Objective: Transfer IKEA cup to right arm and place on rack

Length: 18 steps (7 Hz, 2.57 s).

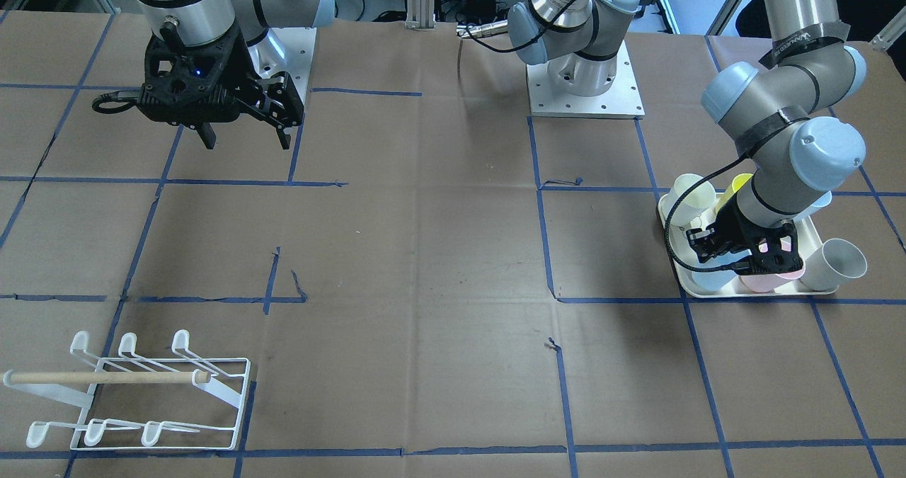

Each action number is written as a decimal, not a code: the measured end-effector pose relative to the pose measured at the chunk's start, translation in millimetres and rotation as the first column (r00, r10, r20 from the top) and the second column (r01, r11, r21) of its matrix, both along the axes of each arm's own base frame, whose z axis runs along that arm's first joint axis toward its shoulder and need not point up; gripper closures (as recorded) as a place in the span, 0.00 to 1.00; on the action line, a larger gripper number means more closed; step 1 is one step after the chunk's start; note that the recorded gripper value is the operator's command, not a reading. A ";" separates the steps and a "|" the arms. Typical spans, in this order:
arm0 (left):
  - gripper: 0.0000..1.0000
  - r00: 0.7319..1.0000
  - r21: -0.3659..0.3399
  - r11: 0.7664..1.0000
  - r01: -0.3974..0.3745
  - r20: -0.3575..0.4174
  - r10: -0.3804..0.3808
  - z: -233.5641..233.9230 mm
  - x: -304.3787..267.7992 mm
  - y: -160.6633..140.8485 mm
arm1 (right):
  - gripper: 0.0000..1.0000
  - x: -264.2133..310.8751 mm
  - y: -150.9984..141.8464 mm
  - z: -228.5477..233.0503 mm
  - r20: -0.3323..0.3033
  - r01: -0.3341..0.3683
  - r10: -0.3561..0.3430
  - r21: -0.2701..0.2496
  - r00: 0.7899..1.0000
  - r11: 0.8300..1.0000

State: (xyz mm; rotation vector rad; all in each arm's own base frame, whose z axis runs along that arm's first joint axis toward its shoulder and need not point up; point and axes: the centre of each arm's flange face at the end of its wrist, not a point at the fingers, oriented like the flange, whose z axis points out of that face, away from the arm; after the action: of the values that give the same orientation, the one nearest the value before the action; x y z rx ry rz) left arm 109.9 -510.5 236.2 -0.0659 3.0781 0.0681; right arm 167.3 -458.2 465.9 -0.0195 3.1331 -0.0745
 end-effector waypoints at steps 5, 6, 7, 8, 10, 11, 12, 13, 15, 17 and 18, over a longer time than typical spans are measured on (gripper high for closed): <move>1.00 1.000 -0.063 0.998 0.025 0.019 -0.024 99.6 -7.6 -41.5 | 0.00 0.1 0.1 -0.9 0.002 0.000 0.000 0.002 1.000 1.000; 1.00 1.000 -0.062 0.998 0.028 -0.001 -0.028 132.3 -16.2 -52.5 | 0.00 0.9 -0.7 -0.5 0.012 0.001 -0.001 -0.007 1.000 1.000; 1.00 0.999 -0.063 0.998 0.024 -0.029 -0.026 160.4 -22.5 -62.2 | 0.00 4.3 -3.7 -0.5 0.046 0.002 0.000 -0.044 0.999 0.999; 1.00 0.998 -0.070 0.997 0.019 -0.059 -0.024 178.7 -27.7 -68.9 | 0.00 8.7 -7.6 -5.3 0.094 0.027 -0.017 -0.106 0.995 0.994; 1.00 0.986 -0.144 0.989 0.028 -0.161 -0.051 199.5 -45.3 -80.2 | 0.00 15.3 -5.9 -29.9 0.218 0.215 -0.169 -0.212 0.961 0.953; 1.00 0.973 -0.211 0.977 0.036 -0.216 -0.083 207.8 -56.9 -85.9 | 0.00 18.9 -2.7 -40.7 0.301 0.316 -0.240 -0.235 0.923 0.919; 1.00 0.955 -0.297 0.953 0.054 -0.265 -0.137 213.8 -70.0 -92.4 | 0.00 22.3 -2.3 -43.1 0.379 0.392 -0.280 -0.261 0.882 0.882; 1.00 0.922 -0.397 0.914 0.087 -0.316 -0.225 218.7 -89.3 -97.5 | 0.00 26.2 -4.0 -39.0 0.465 0.463 -0.303 -0.280 0.832 0.841; 1.00 0.820 -0.593 0.791 0.150 -0.371 -0.435 224.0 -135.1 -91.6 | 0.00 33.1 -7.1 -37.9 0.617 0.609 -0.371 -0.229 0.694 0.759; 1.00 0.725 -0.752 0.642 0.149 -0.358 -0.588 210.5 -165.2 -61.2 | 0.00 38.4 -3.7 -59.3 0.748 0.719 -0.398 -0.149 0.531 0.679; 1.00 0.685 -0.815 0.562 0.141 -0.329 -0.649 189.2 -177.3 -39.5 | 0.00 40.0 3.1 -75.1 0.799 0.762 -0.409 -0.093 0.441 0.641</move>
State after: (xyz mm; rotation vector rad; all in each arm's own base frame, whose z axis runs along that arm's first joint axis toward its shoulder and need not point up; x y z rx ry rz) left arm -67.4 -550.0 425.4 0.8446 3.3168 -1.5019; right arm 207.3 -455.1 390.8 0.9214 2.0745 -0.6379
